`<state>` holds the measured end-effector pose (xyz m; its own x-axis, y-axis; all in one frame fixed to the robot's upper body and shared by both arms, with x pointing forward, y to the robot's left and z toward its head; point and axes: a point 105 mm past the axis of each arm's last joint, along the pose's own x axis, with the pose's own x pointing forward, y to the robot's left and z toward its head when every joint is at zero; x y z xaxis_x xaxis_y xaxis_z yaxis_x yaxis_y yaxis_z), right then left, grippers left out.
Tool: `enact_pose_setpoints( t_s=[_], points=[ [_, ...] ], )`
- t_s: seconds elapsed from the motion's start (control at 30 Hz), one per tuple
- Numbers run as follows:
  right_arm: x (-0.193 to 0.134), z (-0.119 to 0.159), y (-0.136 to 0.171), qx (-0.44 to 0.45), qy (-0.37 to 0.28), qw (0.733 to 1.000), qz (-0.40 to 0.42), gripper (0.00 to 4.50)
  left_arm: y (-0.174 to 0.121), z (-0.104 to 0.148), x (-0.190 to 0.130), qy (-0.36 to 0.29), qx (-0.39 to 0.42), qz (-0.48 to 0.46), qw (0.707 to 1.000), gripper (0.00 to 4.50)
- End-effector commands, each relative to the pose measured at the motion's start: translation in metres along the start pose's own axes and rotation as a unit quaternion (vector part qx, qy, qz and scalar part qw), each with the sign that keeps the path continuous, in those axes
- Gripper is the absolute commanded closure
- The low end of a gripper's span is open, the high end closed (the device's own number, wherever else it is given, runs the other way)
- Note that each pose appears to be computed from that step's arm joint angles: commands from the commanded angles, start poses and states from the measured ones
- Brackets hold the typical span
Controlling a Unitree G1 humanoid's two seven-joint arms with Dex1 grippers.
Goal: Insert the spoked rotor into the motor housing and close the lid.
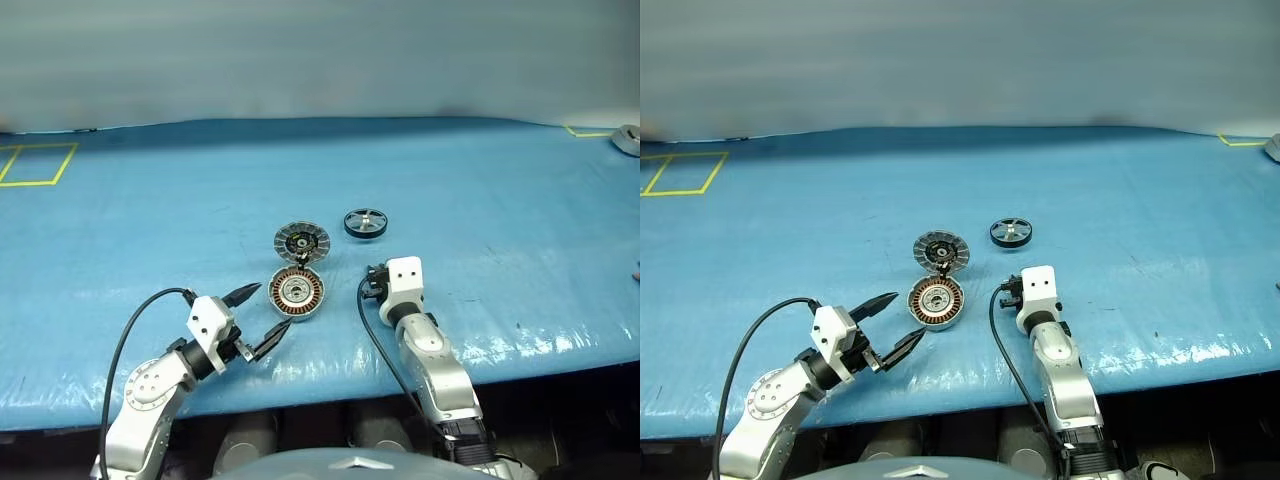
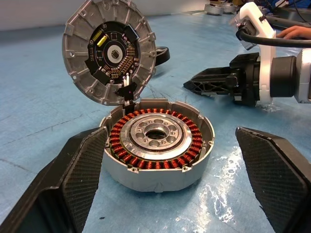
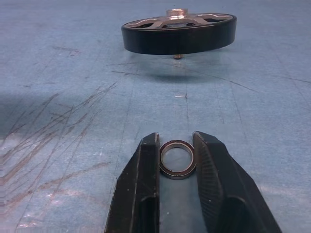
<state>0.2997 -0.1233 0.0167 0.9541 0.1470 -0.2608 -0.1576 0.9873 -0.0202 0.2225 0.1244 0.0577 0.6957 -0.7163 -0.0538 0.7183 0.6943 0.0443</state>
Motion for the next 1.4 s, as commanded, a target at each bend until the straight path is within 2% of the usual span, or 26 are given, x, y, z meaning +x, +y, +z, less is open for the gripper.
enact_pose_setpoints(
  t_s=[0.03, 0.17, 0.33, 0.47, 0.57, 0.67, 0.8, 1.4],
  points=[
    [-0.021, -0.021, 0.007, -0.013, 0.056, 0.998, 0.03, 3.84, 0.002, 0.003, -0.002, -0.003, 0.009, 0.007, 1.0, 0.0],
    [-0.045, -0.002, 0.023, -0.06, 0.055, 0.991, 0.111, 3.84, 0.003, 0.003, -0.003, -0.003, 0.01, 0.011, 1.0, 0.0],
    [-0.063, 0.069, 0.052, -0.107, -0.024, 0.965, 0.236, 3.84, 0.005, 0.002, -0.003, -0.003, 0.021, 0.018, 1.0, 0.0],
    [-0.07, 0.096, 0.076, -0.128, -0.05, 0.942, 0.307, 3.84, 0.006, 0.003, -0.001, -0.007, 0.027, 0.02, 0.999, 0.0],
    [-0.069, 0.096, 0.095, -0.127, -0.042, 0.93, 0.342, 3.84, 0.006, 0.002, 0.001, -0.008, 0.027, 0.022, 0.999, 0.0],
    [-0.057, 0.086, 0.106, -0.141, -0.025, 0.929, 0.341, 3.84, 0.008, 0.003, 0.001, -0.012, 0.031, 0.029, 0.999, 0.0],
    [-0.043, 0.074, 0.118, -0.116, -0.005, 0.932, 0.343, 3.84, 0.009, 0.002, 0.0, -0.011, 0.032, 0.039, 0.999, 0.0],
    [-0.026, 0.05, 0.12, -0.089, 0.022, 0.939, 0.331, 3.84, 0.004, 0.003, 0.0, -0.014, 0.022, 0.035, 0.999, 0.0]
  ],
)
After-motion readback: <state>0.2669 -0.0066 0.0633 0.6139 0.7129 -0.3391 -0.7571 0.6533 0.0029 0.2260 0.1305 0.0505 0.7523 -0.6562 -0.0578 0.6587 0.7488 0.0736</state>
